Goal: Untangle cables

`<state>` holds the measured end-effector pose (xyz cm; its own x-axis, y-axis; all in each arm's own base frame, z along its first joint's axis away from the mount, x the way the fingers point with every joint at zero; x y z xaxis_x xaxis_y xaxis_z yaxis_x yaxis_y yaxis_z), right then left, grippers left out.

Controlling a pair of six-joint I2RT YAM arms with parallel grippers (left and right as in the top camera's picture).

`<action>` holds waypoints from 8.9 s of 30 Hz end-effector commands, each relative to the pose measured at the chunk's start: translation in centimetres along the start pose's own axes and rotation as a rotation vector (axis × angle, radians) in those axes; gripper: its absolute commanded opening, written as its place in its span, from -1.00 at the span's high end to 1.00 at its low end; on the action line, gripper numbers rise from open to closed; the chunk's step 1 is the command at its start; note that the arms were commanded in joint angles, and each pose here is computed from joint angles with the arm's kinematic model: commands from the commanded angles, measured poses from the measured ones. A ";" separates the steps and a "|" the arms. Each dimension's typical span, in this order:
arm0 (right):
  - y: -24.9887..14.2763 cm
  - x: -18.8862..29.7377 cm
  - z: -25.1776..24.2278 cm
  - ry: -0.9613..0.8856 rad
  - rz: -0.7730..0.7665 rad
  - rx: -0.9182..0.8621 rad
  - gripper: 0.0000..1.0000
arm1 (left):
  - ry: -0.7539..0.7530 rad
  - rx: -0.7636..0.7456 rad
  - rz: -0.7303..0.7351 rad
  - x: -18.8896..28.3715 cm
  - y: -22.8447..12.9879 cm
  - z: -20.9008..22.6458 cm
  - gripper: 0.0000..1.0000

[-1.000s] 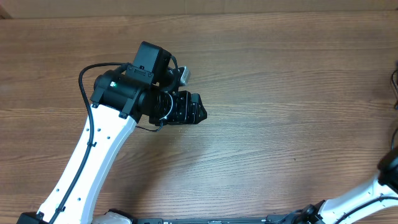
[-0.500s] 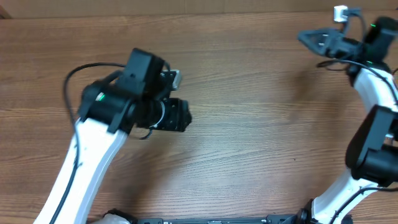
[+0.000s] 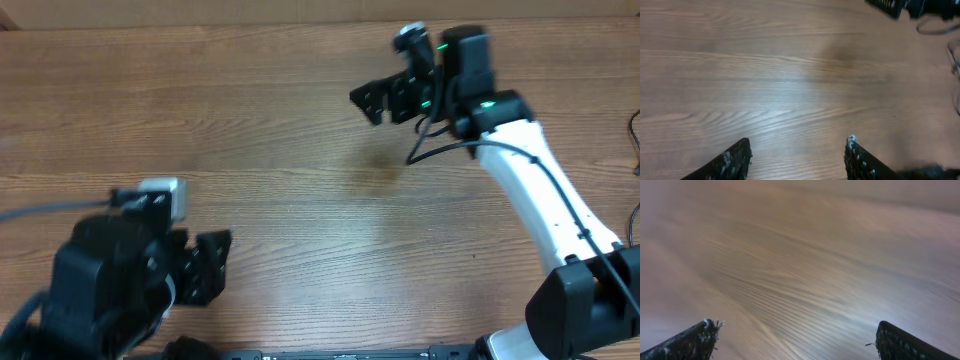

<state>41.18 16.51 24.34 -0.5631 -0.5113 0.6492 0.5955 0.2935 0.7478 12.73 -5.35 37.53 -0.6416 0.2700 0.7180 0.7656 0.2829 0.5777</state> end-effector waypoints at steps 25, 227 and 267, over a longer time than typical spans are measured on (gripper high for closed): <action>-5.6 31.3 6.4 -0.515 -0.347 -0.208 -0.99 | -0.069 0.098 -0.176 -9.6 -4.5 3.8 -0.45; -19.0 20.3 -2.0 -0.724 -0.921 -0.059 -0.99 | 0.141 -0.272 -0.808 -18.2 -5.5 13.6 -0.99; -23.2 16.0 -2.3 -0.666 -0.681 -0.022 -1.00 | 0.141 -0.272 -0.808 -18.2 -5.5 13.6 -0.99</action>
<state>19.65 -0.40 17.22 -0.9995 0.0090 0.0310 0.0318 0.1149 0.9929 19.62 1.08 15.92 -0.9943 -0.0643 0.0855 0.0795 0.0914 0.9926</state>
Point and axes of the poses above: each gripper's point midway between its finger pads, its own x axis back along the fingers, its own z axis along the line the jaws close on, y = z × x, the point moved 5 cm from there along x, back along the fingers, and after that the axes turned 8 degrees about x, right-handed, at the moved point
